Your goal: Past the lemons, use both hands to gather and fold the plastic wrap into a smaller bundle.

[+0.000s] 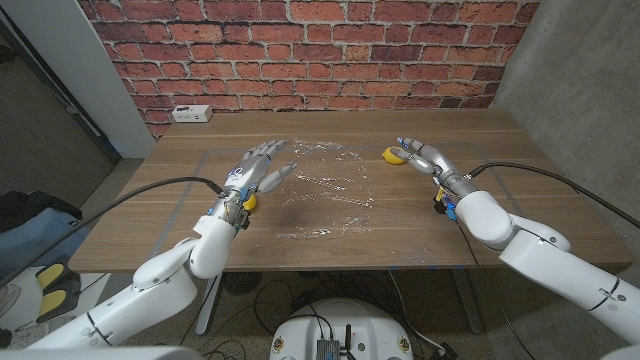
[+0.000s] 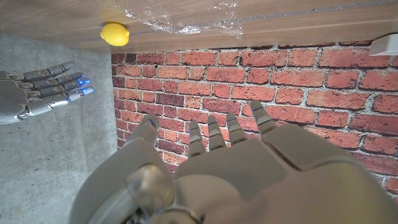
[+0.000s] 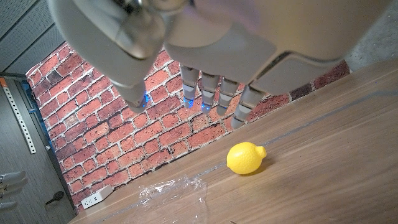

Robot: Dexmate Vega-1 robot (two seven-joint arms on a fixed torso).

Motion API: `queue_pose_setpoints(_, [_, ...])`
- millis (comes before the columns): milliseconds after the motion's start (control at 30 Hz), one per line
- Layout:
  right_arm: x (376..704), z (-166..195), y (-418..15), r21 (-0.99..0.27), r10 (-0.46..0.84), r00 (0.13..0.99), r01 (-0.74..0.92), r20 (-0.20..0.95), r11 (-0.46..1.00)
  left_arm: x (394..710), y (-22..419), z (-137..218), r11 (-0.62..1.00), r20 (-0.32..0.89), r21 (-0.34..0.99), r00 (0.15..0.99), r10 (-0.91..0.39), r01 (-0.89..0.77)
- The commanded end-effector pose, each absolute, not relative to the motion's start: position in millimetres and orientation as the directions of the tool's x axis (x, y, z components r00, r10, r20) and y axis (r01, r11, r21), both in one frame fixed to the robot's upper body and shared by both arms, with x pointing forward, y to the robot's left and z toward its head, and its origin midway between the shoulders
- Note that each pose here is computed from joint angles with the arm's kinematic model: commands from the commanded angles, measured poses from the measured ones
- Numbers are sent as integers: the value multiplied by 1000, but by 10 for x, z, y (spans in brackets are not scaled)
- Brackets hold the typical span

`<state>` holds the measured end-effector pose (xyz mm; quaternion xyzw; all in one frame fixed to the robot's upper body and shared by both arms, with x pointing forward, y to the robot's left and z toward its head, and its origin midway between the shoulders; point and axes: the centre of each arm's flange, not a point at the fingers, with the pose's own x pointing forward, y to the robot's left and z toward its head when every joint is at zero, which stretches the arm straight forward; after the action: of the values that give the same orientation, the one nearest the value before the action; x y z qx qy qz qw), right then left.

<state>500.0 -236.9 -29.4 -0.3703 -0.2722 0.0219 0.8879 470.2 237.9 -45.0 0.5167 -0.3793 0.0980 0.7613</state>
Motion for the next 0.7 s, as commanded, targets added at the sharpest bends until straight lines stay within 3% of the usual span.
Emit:
queue_pose_setpoints(33, [4892, -357, -2337, -687, 231, 862, 171, 452, 707, 4594, 2413, -499, 419, 665, 728, 709, -236, -543])
queue_pose_setpoints(700, [4760, -540, -2263, -709, 221, 882, 163, 416, 687, 4447, 2468, -638, 398, 638, 749, 739, -216, -530])
